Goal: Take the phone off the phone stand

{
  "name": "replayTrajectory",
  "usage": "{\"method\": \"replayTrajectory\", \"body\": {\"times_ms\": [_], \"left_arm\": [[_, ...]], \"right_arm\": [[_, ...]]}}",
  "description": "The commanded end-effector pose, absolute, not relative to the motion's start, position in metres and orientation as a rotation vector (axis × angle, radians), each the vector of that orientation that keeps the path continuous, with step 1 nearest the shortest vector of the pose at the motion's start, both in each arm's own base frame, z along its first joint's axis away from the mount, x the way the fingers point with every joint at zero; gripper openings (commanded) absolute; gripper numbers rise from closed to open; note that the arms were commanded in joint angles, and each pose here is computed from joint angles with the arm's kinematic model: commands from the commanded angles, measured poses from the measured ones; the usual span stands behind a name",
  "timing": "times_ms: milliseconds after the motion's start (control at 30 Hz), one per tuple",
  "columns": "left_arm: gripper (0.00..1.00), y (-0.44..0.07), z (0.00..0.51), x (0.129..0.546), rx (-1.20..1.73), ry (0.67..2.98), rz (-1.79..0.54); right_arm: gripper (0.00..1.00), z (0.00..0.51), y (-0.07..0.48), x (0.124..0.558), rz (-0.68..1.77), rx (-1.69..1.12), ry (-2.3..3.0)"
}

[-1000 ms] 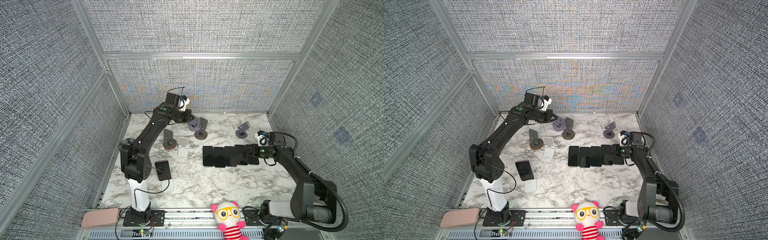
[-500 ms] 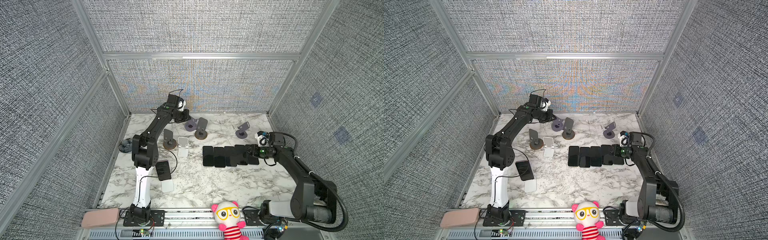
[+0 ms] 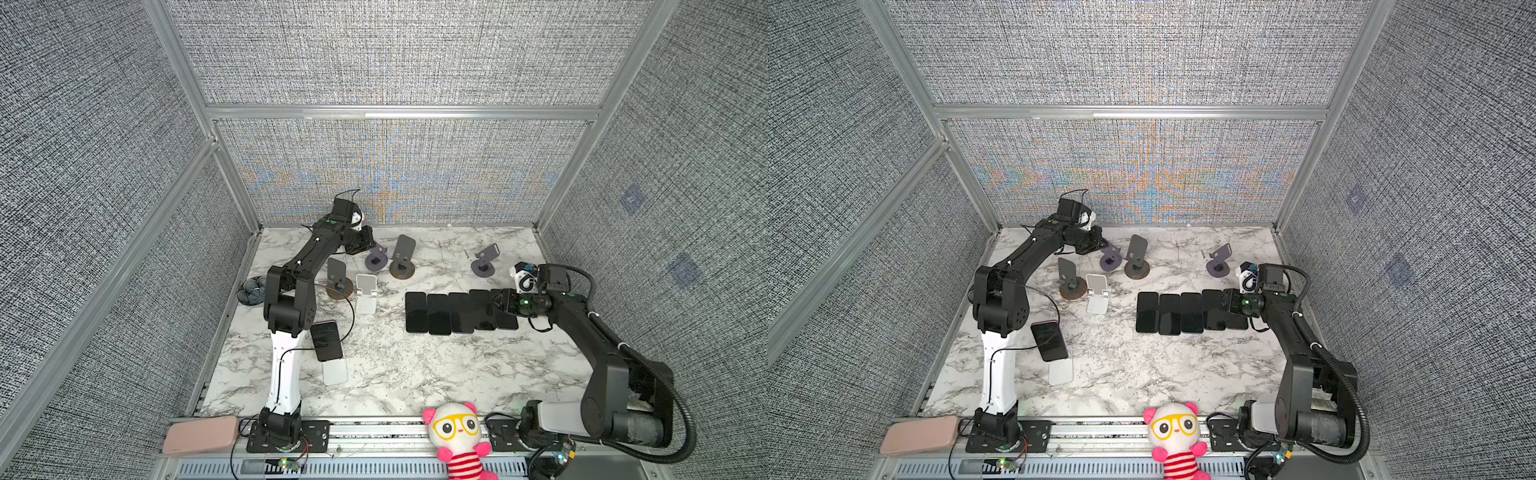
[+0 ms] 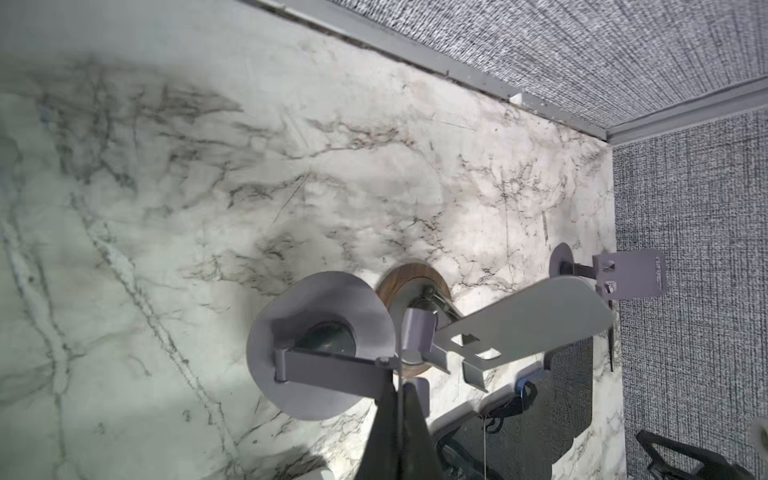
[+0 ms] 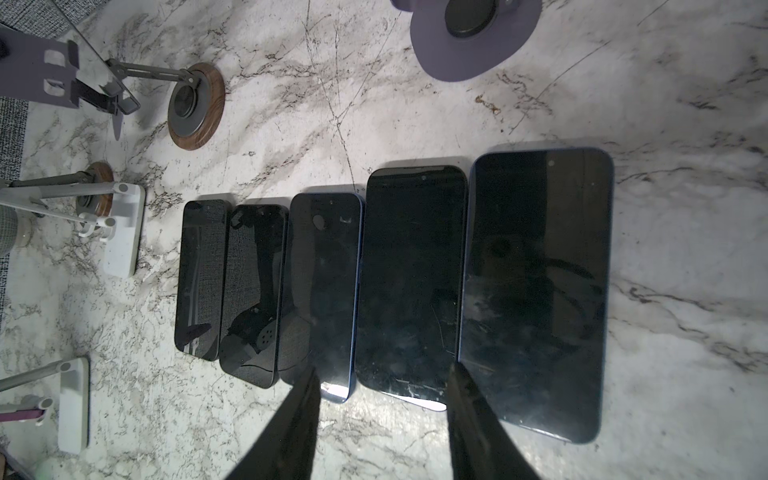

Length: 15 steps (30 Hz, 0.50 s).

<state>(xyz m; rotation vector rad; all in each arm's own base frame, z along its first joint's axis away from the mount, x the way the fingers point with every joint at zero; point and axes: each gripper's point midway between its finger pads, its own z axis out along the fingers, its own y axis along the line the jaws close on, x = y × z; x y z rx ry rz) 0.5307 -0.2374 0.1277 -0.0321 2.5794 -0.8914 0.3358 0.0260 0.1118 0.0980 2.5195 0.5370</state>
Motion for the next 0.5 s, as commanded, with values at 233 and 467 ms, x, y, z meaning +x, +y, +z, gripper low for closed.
{"method": "replayTrajectory", "body": {"times_ms": [233, 467], "left_arm": [[0.00, -0.236, 0.141, 0.541, -0.038, 2.517, -0.962], [0.00, -0.228, 0.107, 0.542, -0.057, 2.603, -0.860]], "right_arm": [[0.45, 0.112, 0.026, 0.337, 0.533, 0.089, 2.522], [0.45, 0.113, 0.026, 0.337, 0.530, 0.090, 2.520]]}}
